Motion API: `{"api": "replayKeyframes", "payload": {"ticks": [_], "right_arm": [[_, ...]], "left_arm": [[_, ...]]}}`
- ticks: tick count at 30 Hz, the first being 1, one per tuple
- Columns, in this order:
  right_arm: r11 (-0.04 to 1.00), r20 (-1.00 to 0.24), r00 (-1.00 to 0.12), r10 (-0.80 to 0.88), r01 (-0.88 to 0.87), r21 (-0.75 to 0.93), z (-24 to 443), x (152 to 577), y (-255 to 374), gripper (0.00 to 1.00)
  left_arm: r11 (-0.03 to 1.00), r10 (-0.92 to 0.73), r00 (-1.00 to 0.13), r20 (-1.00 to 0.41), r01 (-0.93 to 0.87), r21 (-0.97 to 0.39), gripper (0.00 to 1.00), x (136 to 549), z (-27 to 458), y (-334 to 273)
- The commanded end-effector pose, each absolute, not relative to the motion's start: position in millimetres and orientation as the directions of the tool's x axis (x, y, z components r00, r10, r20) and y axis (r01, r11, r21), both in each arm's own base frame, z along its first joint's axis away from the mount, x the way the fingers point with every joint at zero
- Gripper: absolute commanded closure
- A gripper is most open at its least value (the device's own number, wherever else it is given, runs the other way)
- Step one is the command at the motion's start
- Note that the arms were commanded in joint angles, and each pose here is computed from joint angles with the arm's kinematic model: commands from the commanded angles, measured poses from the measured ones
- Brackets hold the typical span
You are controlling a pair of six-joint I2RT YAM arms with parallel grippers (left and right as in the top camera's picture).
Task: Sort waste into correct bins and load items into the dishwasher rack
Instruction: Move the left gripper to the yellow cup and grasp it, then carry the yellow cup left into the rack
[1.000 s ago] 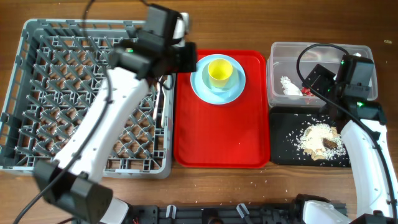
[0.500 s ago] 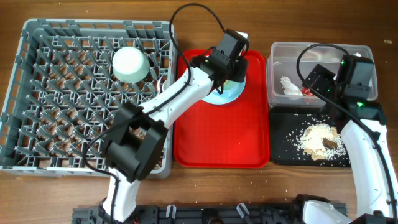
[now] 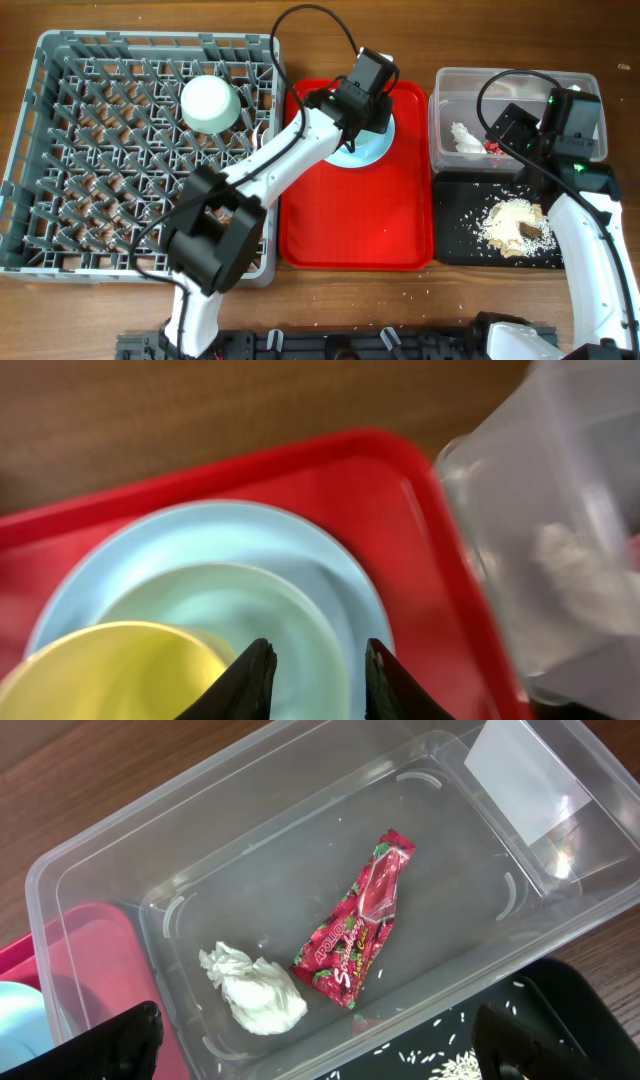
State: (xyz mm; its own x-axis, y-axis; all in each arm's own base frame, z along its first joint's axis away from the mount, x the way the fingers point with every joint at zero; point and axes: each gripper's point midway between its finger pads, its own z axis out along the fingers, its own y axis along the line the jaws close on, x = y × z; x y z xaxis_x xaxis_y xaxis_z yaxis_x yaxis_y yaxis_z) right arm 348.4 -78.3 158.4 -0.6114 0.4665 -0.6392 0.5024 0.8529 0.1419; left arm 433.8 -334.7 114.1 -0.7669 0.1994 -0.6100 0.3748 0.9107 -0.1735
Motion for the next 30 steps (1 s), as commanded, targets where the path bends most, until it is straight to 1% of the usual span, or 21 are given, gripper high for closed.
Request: {"api": "replayKeyframes", "payload": {"ticks": [1, 2, 4, 7, 13, 16, 25, 27, 30], "right_arm": [[0.858, -0.649, -0.607, 0.459, 0.491, 0.147, 165, 353, -79, 0.0], [0.858, -0.649, -0.607, 0.459, 0.491, 0.147, 165, 353, -79, 0.0], [0.858, -0.649, -0.607, 0.459, 0.491, 0.147, 165, 353, -79, 0.0], [0.858, -0.649, -0.606, 0.459, 0.492, 0.147, 165, 353, -79, 0.0], [0.858, -0.649, -0.607, 0.459, 0.491, 0.147, 165, 353, -79, 0.0], [0.858, -0.649, -0.607, 0.459, 0.491, 0.147, 165, 353, -79, 0.0], [0.858, -0.649, -0.607, 0.459, 0.492, 0.147, 165, 353, -79, 0.0], [0.858, -0.649, -0.607, 0.459, 0.491, 0.147, 165, 353, -79, 0.0], [0.859, -0.649, -0.607, 0.458, 0.491, 0.147, 165, 353, -79, 0.0]], "left_arm": [[0.896, 0.119, -0.694, -0.71, 0.383, -0.225, 0.7, 427, 199, -329], [0.895, 0.116, -0.691, -0.713, 0.384, -0.227, 0.69, 423, 208, -326], [0.899, 0.13, -0.709, -0.693, 0.379, -0.218, 0.69, 417, 205, -321], [0.909, 0.163, -0.749, -0.643, 0.367, -0.197, 0.69, 412, 183, -317], [0.921, 0.202, -0.797, -0.57, 0.352, -0.166, 0.7, 414, 134, -319], [0.938, 0.215, -0.812, -0.542, 0.327, -0.118, 0.71, 419, 108, -314], [0.944, 0.227, -0.826, -0.516, 0.316, -0.091, 0.73, 419, 90, -310], [0.946, 0.234, -0.835, -0.498, 0.313, -0.08, 0.75, 418, 80, -309], [0.951, 0.239, -0.843, -0.482, 0.304, -0.06, 0.81, 419, 71, -305]]}}
